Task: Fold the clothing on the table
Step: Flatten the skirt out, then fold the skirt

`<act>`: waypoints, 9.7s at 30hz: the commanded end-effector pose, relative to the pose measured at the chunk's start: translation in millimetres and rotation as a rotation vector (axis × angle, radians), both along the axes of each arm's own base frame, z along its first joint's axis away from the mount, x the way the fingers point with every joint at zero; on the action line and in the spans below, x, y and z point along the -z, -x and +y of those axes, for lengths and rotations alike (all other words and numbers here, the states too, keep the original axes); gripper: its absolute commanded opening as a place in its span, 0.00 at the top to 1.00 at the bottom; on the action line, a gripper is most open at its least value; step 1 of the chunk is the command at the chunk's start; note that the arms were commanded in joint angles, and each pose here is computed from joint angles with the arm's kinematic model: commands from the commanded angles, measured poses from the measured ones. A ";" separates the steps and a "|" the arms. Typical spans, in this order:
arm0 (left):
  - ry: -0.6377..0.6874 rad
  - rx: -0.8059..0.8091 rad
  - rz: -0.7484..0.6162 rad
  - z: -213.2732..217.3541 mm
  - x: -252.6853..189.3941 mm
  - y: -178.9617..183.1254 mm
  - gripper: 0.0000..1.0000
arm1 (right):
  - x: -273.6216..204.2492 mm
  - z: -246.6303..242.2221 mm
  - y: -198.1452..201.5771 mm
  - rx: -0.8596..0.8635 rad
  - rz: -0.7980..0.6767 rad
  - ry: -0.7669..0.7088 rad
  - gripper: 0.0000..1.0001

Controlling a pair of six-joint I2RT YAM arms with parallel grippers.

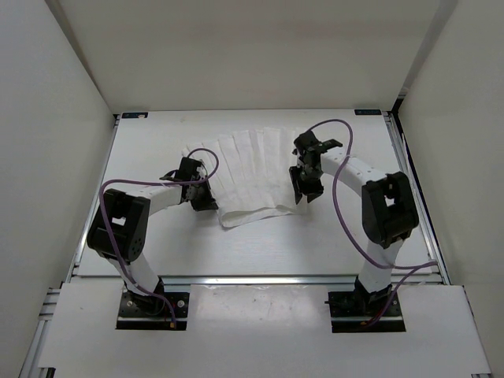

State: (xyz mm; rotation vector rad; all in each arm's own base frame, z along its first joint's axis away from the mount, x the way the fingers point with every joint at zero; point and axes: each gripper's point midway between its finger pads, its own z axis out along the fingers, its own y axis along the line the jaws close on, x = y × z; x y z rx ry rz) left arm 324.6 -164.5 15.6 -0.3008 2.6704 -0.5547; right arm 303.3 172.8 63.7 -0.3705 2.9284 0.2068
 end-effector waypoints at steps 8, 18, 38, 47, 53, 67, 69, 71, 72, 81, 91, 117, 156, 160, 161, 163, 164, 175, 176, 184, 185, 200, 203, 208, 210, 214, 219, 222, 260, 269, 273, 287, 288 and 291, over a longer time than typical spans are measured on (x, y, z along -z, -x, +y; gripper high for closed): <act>-0.011 0.009 -0.008 5.5 -6.5 8.7 1.00 | 19.0 9.0 -34.3 0.211 0.092 -0.126 0.55; -0.005 0.009 0.007 7.8 -0.9 9.8 1.00 | 34.6 12.7 -27.5 0.231 0.137 -0.114 0.64; 0.048 0.003 0.023 9.2 0.5 9.6 1.00 | -14.1 -7.7 -32.9 0.245 0.008 -0.054 1.00; 0.209 0.061 0.034 -21.0 -9.3 21.9 0.56 | -12.0 -47.8 -4.0 0.445 0.088 -0.346 1.00; 0.207 0.188 0.026 -47.0 -33.3 38.9 0.54 | -2.2 -42.2 7.0 0.458 0.128 -0.403 1.00; 0.171 0.160 0.084 -46.9 -29.3 75.5 0.60 | -4.9 -52.1 2.5 0.470 0.105 -0.379 1.00; 0.165 0.144 0.092 -40.2 -25.9 78.7 0.60 | -4.1 -50.1 3.4 0.473 0.114 -0.390 1.00; 0.167 0.136 0.103 -37.4 -21.2 85.0 0.60 | -3.7 -49.9 4.7 0.465 0.115 -0.382 1.00; 0.179 0.128 0.110 -37.9 -18.7 87.3 0.60 | 0.5 -48.9 8.1 0.462 0.127 -0.371 1.00; 0.214 0.115 0.096 -51.0 -15.8 78.3 0.59 | -0.3 -46.3 11.0 0.452 0.139 -0.368 1.00; 0.246 0.107 0.105 -57.4 -19.5 72.5 0.60 | 0.7 -49.6 13.7 0.461 0.137 -0.361 1.00; -0.146 0.319 0.052 -68.2 8.8 70.9 0.59 | -10.4 -40.2 18.1 0.466 0.117 -0.403 1.00; -0.225 0.177 0.012 35.9 5.2 73.4 1.00 | 18.5 -54.8 66.4 0.551 0.218 -0.375 0.99; -0.125 0.169 0.021 28.0 -3.2 79.0 0.54 | 21.1 -54.8 73.7 0.542 0.236 -0.354 1.00; -0.087 0.154 0.004 26.8 -9.6 75.6 0.52 | 22.2 -54.0 75.7 0.542 0.241 -0.351 1.00; -0.031 0.108 0.013 28.6 -15.0 73.9 0.45 | 23.0 -53.8 78.5 0.546 0.250 -0.359 1.00; -0.014 0.102 0.013 28.5 -16.8 73.4 0.44 | 25.1 -52.5 82.2 0.546 0.270 -0.361 1.00; 0.228 -0.007 0.046 13.9 -14.9 74.5 0.43 | 17.8 -47.7 79.2 0.517 0.242 -0.388 0.62; 0.264 -0.018 0.054 9.4 -14.8 74.4 0.42 | 16.0 -47.5 80.0 0.515 0.244 -0.383 0.63; 0.281 -0.022 0.066 -9.4 -7.7 69.7 0.42 | 31.1 -42.5 91.5 0.522 0.295 -0.384 0.61; 0.289 -0.024 0.068 -10.9 -6.8 68.6 0.42 | 33.5 -40.3 92.9 0.523 0.301 -0.391 0.61; 0.183 0.054 0.083 -30.3 23.6 74.7 0.73 | 39.1 -21.4 73.3 0.527 0.295 -0.462 0.68; 0.170 0.061 0.088 -31.2 26.6 75.6 1.00 | 40.9 -21.8 75.6 0.527 0.292 -0.457 0.79; 0.207 0.061 0.027 -23.4 -5.2 54.4 1.00 | 19.7 -29.5 59.3 0.531 0.203 -0.438 1.00; 0.226 0.057 0.001 -16.9 -24.6 41.6 1.00 | 1.2 -35.1 45.7 0.537 0.150 -0.445 1.00; 0.237 0.064 -0.092 -8.1 -71.9 6.5 1.00 | -45.7 -45.6 -0.2 0.506 0.001 -0.450 1.00; 0.388 0.073 -0.225 -13.7 -127.0 -36.2 1.00 | -89.0 -51.8 -47.0 0.461 -0.179 -0.477 1.00; 0.539 0.074 -0.249 -22.8 -137.6 -44.9 1.00 | -99.0 -50.4 -65.7 0.415 -0.298 -0.487 1.00; 0.450 0.013 -0.237 6.0 -143.9 -31.9 1.00 | -120.8 -46.9 -51.6 0.322 -0.289 -0.617 1.00; 0.670 0.077 -0.651 1.0 -332.4 -160.6 1.00 | -281.9 -61.4 -200.0 0.227 -0.757 -0.524 1.00; 0.702 0.100 -0.702 11.9 -352.2 -155.9 1.00 | -292.6 -61.6 -183.5 0.187 -0.829 -0.512 1.00; 0.916 0.208 -0.563 10.9 -302.3 -10.7 1.00 | -173.7 2.0 22.1 0.049 -0.463 -0.533 1.00; 0.998 0.308 -0.624 2.3 -338.2 10.6 1.00 | -195.2 9.5 38.7 0.003 -0.529 -0.537 1.00; 1.137 0.479 -0.764 -2.4 -400.2 68.7 1.00 | -240.1 13.3 74.9 -0.013 -0.653 -0.552 1.00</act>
